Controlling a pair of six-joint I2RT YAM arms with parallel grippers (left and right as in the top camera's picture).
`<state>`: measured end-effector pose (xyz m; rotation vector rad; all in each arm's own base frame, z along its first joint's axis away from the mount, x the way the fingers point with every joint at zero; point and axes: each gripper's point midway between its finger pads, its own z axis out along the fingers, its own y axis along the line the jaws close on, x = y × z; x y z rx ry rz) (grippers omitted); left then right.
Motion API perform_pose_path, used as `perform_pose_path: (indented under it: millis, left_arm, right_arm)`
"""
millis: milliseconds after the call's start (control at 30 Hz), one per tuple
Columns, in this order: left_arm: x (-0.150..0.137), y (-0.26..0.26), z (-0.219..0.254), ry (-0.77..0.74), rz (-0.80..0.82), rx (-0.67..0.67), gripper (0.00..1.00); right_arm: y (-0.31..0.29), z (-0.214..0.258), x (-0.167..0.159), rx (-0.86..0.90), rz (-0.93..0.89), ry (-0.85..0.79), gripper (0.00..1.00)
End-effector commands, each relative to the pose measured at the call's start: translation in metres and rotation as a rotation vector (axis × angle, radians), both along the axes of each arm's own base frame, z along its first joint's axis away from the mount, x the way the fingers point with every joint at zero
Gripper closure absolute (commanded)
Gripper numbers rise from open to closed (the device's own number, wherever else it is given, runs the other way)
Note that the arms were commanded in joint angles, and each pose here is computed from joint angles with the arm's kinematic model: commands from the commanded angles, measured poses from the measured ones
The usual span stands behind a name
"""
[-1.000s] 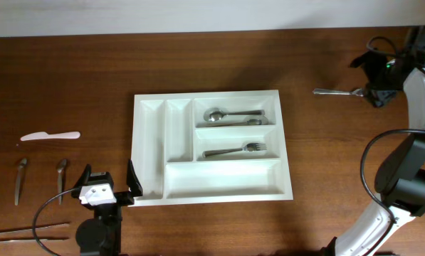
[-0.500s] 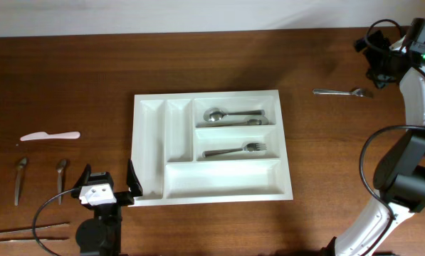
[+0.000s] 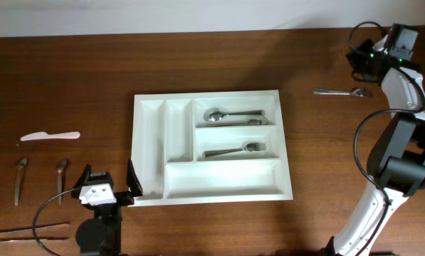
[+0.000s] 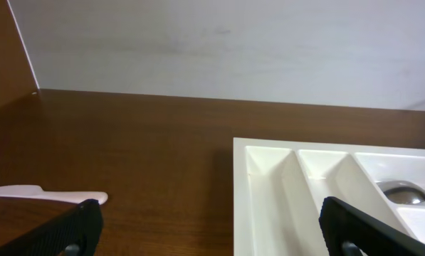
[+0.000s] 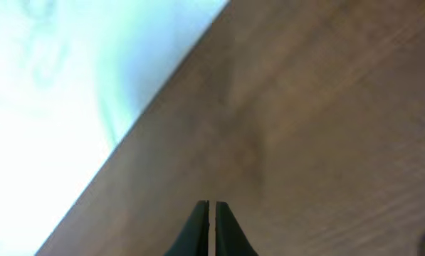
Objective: Pack container
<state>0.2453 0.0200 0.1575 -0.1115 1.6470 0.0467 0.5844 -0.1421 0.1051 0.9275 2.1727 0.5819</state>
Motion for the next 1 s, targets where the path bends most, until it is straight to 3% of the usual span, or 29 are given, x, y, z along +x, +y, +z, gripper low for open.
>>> perform_pose_path:
  millis: [0, 667, 967]
  left_arm:
    - [0.0, 0.0, 0.0, -0.002, -0.006, 0.019, 0.01]
    - [0.0, 0.0, 0.0, -0.002, -0.005, 0.019, 0.01]
    - [0.0, 0.0, 0.0, -0.002, -0.005, 0.019, 0.01]
  right_arm:
    - [-0.003, 0.006, 0.008, -0.082, -0.037, -0.009, 0.96]
    - [0.0, -0.071, -0.005, -0.085, -0.06, 0.168, 0.96]
    - [-0.017, -0.09, -0.034, -0.132, -0.174, 0.32, 0.96]
